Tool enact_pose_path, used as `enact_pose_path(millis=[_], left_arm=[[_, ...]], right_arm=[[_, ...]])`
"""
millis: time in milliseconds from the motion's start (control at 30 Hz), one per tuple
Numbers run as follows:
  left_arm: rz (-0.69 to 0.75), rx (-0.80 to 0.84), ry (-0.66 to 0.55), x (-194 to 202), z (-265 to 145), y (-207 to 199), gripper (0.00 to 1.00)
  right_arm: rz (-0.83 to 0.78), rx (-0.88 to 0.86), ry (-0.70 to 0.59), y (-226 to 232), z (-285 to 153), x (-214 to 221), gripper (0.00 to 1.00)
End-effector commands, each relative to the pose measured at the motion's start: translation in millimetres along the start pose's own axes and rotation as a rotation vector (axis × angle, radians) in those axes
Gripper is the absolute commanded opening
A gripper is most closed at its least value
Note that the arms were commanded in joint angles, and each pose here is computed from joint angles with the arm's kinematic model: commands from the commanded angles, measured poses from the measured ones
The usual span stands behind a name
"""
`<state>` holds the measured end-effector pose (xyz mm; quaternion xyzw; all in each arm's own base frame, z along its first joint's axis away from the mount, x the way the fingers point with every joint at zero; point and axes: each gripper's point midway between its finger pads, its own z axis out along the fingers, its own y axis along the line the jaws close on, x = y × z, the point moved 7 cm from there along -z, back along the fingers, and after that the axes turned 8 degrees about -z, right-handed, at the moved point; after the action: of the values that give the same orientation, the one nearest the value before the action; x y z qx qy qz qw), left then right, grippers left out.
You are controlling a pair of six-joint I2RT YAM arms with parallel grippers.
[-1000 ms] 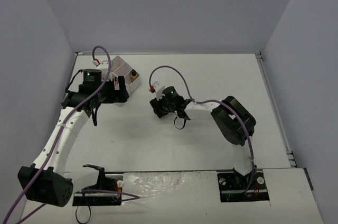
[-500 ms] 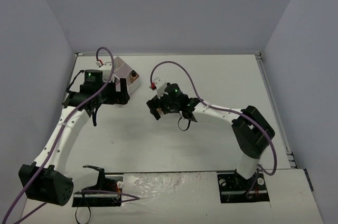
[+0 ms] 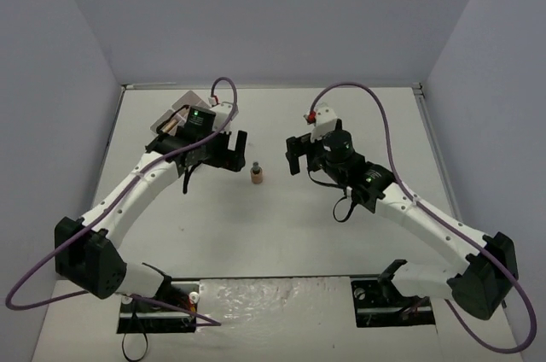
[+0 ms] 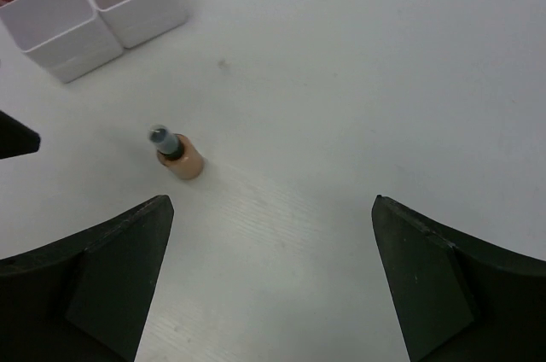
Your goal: Organize the makeup
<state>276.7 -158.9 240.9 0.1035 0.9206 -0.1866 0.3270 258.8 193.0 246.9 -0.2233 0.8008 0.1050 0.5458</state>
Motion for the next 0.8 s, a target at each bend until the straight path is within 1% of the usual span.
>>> enact_pose_path(millis=[0,133,333,500,767], left_arm=[[-0.021,-0.050,-0.085,-26,14,-14,0.89],[-0.041,-0.055,-0.057,-24,39,-25,0.89],[-0.012,-0.068,-0.031,-21,65,-47,0.87],[-0.011,-0.108,-0.001,-17,87,-47,0.82],[-0.008,-0.152,0.033,-14,101,-46,0.68]], right_arm=[[0.157,0.169,-0.031,-39,-29,9,1.00],[0.199,0.250,-0.028,-51,-43,19,1.00],[0.230,0.325,-0.017,-61,-62,32,1.00],[0.239,0.331,-0.002,-61,-66,36,1.00],[0.214,0.348,0.004,-64,-68,35,1.00]])
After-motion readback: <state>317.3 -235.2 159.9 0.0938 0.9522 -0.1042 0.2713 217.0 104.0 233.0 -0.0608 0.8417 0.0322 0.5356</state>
